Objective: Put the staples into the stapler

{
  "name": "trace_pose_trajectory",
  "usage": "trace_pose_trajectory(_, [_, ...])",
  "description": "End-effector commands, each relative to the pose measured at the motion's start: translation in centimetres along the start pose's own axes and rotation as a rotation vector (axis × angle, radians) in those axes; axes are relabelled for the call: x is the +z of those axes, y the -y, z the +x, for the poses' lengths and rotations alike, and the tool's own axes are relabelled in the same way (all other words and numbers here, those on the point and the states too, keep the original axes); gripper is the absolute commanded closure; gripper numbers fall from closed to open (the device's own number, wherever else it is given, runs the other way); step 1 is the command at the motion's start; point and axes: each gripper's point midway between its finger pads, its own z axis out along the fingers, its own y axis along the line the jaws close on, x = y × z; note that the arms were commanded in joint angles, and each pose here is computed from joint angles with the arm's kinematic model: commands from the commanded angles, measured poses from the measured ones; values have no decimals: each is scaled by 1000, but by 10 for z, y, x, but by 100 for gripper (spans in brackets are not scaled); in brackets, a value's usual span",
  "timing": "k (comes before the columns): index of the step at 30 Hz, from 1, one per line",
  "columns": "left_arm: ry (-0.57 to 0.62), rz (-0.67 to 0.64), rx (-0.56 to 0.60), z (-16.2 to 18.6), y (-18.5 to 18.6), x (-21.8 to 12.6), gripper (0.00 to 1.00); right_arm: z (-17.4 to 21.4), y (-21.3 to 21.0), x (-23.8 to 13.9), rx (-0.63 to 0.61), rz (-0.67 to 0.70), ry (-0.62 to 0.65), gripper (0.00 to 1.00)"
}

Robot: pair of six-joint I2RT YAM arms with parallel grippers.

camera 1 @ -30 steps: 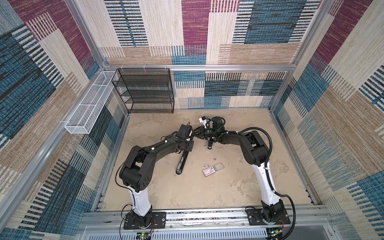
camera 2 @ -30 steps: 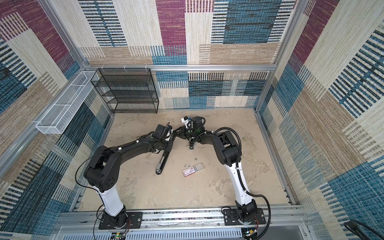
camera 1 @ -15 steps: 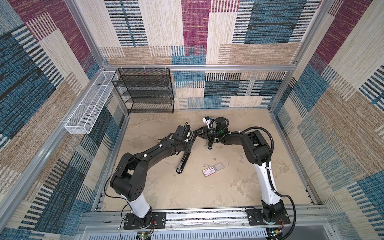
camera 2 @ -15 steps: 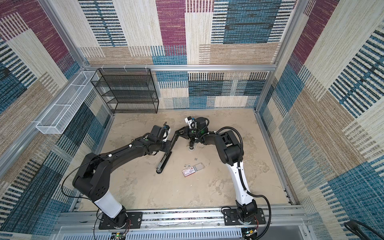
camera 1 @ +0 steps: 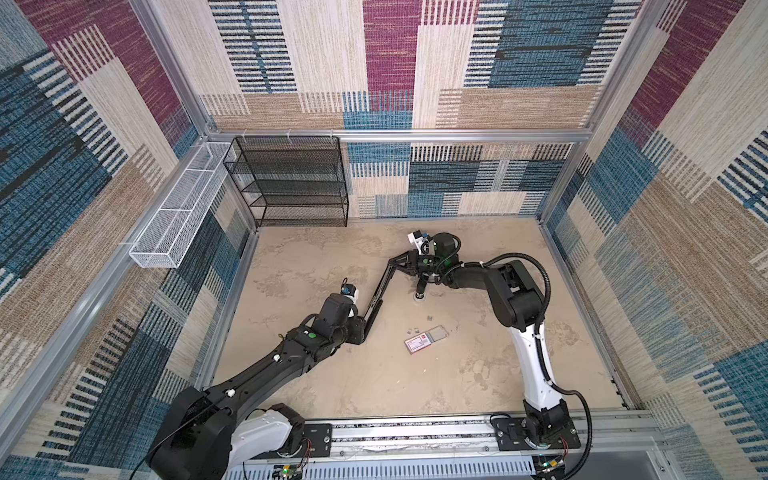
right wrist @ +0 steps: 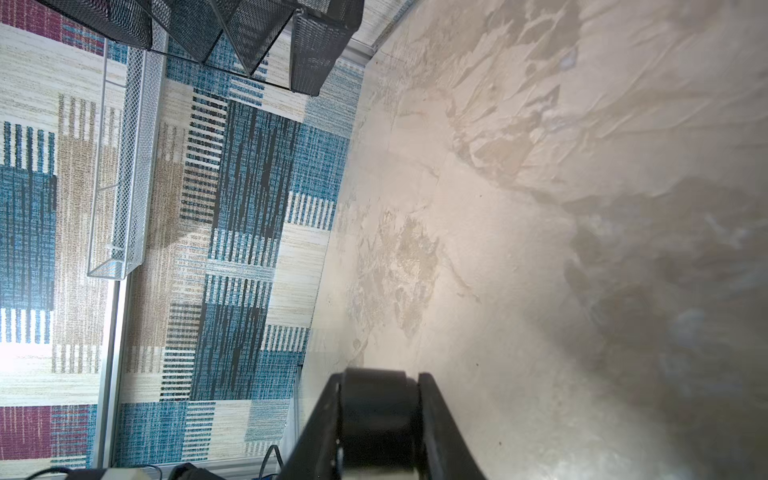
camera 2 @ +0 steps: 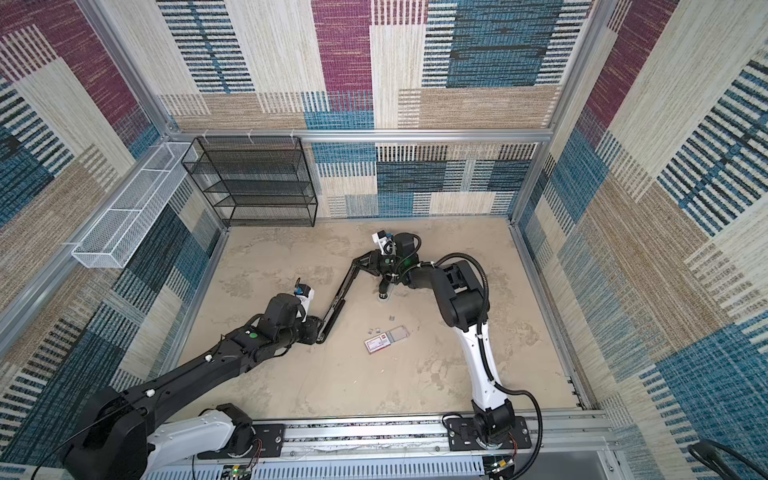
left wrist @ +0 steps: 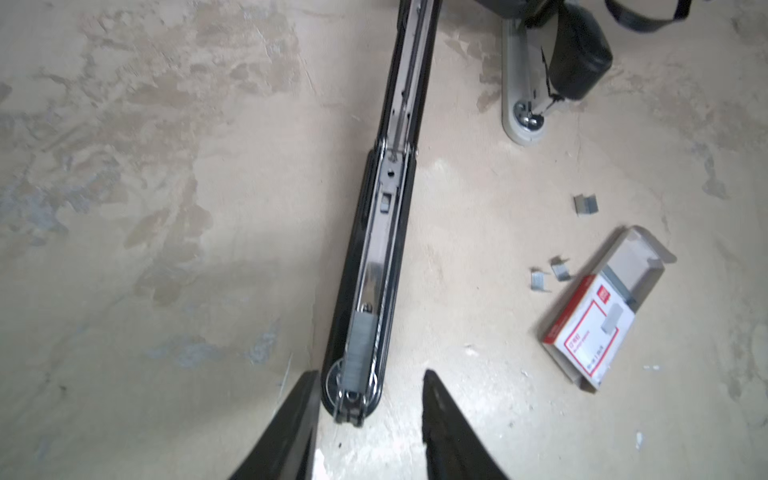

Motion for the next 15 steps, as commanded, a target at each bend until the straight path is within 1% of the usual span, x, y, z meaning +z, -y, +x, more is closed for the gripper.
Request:
trace_pose_trajectory(1, [31, 27, -51, 5, 8, 1, 56, -9, -21, -2, -46, -49, 16, 84])
trace_pose_trajectory(3, [28, 2, -59, 13, 4, 1, 56, -9, -22, -3, -46, -49, 17, 84])
trace_pose_trajectory(6, [59, 7, -69, 18, 2, 4, 55, -8, -23, -4, -49, -47, 18, 84])
trace_pose_trajectory(8, [64, 2, -60, 20, 0, 8, 55, -8, -23, -4, -48, -46, 17, 84])
trace_pose_trajectory(11, [47, -41, -46, 24, -7, 15, 55, -7, -24, -4, -50, -49, 16, 83])
trace_pose_trajectory(15, [54, -71, -32, 21, -11, 21, 54, -6, -24, -4, -50, -49, 14, 84])
